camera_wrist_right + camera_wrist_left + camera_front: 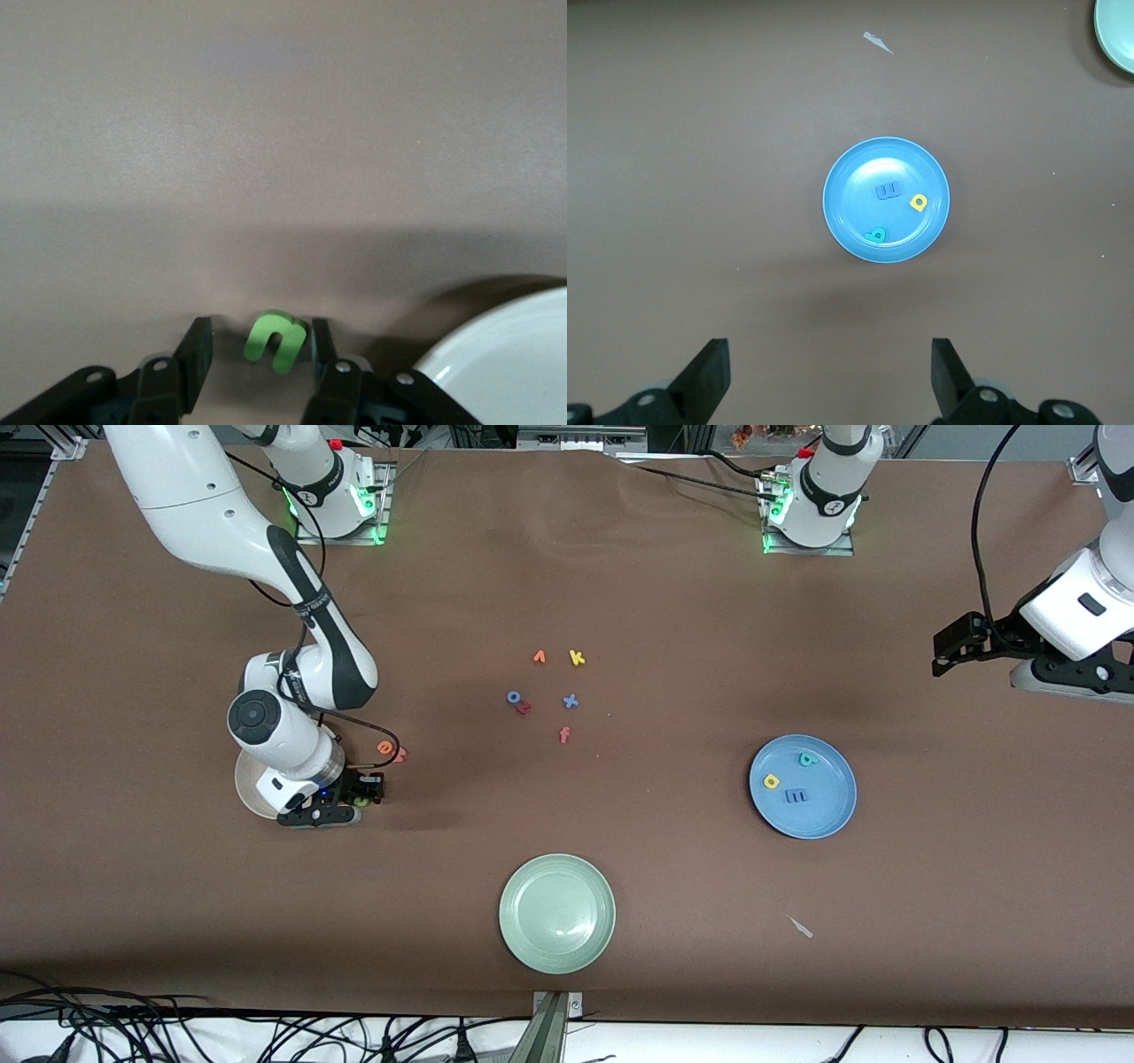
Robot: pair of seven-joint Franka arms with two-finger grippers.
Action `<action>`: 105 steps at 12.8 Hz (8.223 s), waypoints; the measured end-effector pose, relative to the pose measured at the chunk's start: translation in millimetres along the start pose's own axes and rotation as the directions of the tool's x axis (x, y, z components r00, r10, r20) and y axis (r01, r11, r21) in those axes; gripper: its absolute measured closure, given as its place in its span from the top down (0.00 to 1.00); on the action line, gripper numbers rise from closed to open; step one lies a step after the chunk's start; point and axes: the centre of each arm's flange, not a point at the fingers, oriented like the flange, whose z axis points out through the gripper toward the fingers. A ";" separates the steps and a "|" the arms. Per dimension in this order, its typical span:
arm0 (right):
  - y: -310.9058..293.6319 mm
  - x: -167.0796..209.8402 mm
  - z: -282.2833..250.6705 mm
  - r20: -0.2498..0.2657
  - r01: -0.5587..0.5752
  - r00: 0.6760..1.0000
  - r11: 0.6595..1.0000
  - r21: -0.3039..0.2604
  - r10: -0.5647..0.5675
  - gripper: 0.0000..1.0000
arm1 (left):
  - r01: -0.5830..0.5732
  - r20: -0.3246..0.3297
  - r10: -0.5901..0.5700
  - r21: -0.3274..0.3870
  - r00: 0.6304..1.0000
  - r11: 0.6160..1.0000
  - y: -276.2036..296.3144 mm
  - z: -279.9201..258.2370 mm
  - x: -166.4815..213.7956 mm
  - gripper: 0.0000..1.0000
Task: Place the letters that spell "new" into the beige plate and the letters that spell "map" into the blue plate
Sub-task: 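Grasp the green letter n with the right gripper and lift it, then lower the green n onto the beige plate and open the right gripper, then move the right gripper to the pink and orange letters beside the beige plate, then lower the right gripper and grasp the orange letter e, then carry the orange e onto the beige plate and open the right gripper, then move the right gripper to the pink letter m and grasp it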
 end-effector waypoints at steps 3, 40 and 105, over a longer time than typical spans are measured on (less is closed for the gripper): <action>0.0 0.8 1.2 -0.012 -0.001 1.000 1.000 0.002 0.001 0.53 | -0.002 0.009 0.002 -0.001 1.000 1.000 0.7 4.9 2.6 1.00; -19.0 -85.9 -22.4 0.116 -0.114 0.987 0.994 0.001 0.113 0.69 | -0.001 0.008 0.001 -0.001 1.000 1.000 -0.3 5.5 8.4 1.00; -66.6 -53.0 -6.6 0.056 -0.194 0.979 0.981 0.000 0.194 0.74 | 0.038 0.014 -0.038 -0.003 0.999 0.999 -24.0 14.8 21.9 1.00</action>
